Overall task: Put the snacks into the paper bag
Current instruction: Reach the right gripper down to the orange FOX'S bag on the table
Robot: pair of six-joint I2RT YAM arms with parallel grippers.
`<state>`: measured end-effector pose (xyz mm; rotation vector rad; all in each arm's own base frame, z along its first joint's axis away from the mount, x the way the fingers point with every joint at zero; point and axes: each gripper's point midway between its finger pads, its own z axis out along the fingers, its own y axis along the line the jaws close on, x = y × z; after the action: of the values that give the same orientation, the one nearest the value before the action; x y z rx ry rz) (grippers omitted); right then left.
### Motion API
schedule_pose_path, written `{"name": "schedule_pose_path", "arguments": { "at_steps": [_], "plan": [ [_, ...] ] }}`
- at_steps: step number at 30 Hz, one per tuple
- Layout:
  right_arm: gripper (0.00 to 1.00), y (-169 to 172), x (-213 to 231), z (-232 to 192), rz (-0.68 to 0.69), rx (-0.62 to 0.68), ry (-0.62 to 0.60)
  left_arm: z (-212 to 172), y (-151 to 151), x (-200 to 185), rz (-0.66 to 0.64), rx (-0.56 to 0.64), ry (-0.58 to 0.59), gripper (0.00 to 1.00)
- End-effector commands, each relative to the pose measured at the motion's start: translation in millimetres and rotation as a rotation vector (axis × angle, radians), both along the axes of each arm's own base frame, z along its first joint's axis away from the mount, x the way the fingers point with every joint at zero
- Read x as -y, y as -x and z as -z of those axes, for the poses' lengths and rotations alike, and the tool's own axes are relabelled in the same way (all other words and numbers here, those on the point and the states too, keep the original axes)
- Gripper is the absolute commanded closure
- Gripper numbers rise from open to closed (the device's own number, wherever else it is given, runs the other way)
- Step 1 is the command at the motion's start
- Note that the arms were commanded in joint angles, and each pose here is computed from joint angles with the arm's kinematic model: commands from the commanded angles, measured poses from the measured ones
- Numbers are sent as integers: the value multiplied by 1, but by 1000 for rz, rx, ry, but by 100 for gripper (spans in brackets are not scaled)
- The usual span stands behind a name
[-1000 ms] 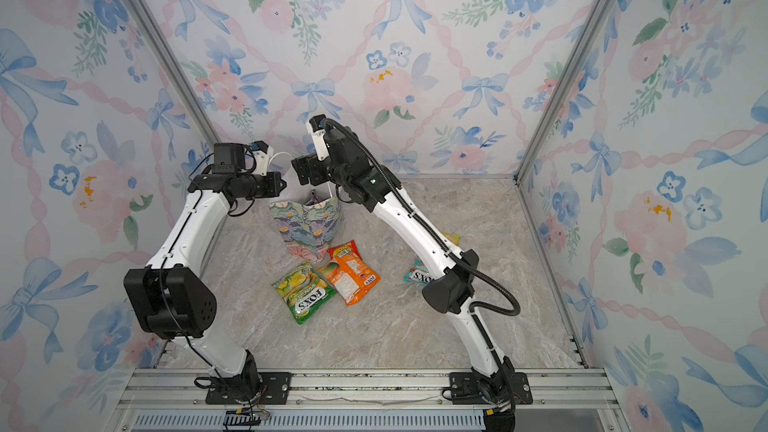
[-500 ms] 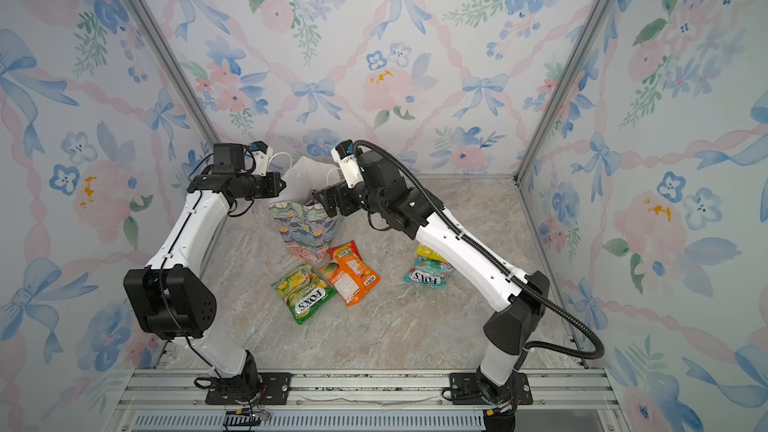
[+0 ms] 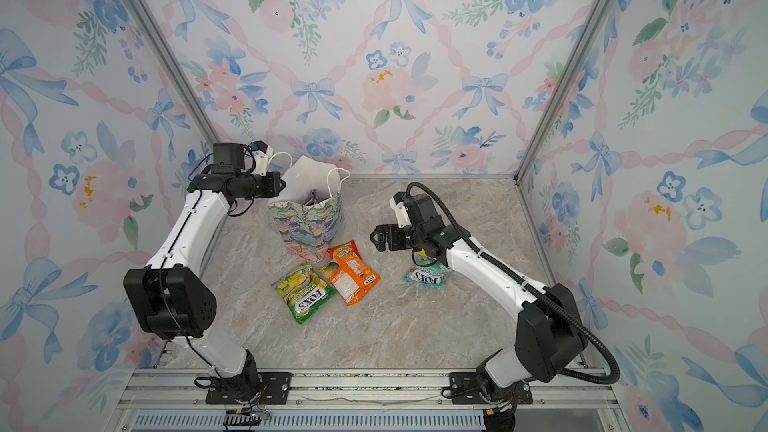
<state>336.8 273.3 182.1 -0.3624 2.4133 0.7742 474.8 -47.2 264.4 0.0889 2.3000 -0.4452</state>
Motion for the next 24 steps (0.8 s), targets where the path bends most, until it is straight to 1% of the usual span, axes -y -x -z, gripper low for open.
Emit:
{"name": "schedule_pose_path", "arguments": {
  "at_steps": [1,5,9,16,24],
  "plan": [
    [4,9,-14,21,-68,-86,-36,0,6,-3,0,-5,-8,100],
    [7,10,-23,54,-119,-168,-21,2,5,-3,-3,-9,-12,100],
    [11,9,-31,78,-154,-229,-8,1,6,-4,-5,-6,-13,100],
    [14,6,-45,107,-175,-279,10,3,5,-3,0,-11,-8,100],
    [15,8,-62,126,-190,-305,32,4,4,-2,0,-14,-6,100]
  ]
}}
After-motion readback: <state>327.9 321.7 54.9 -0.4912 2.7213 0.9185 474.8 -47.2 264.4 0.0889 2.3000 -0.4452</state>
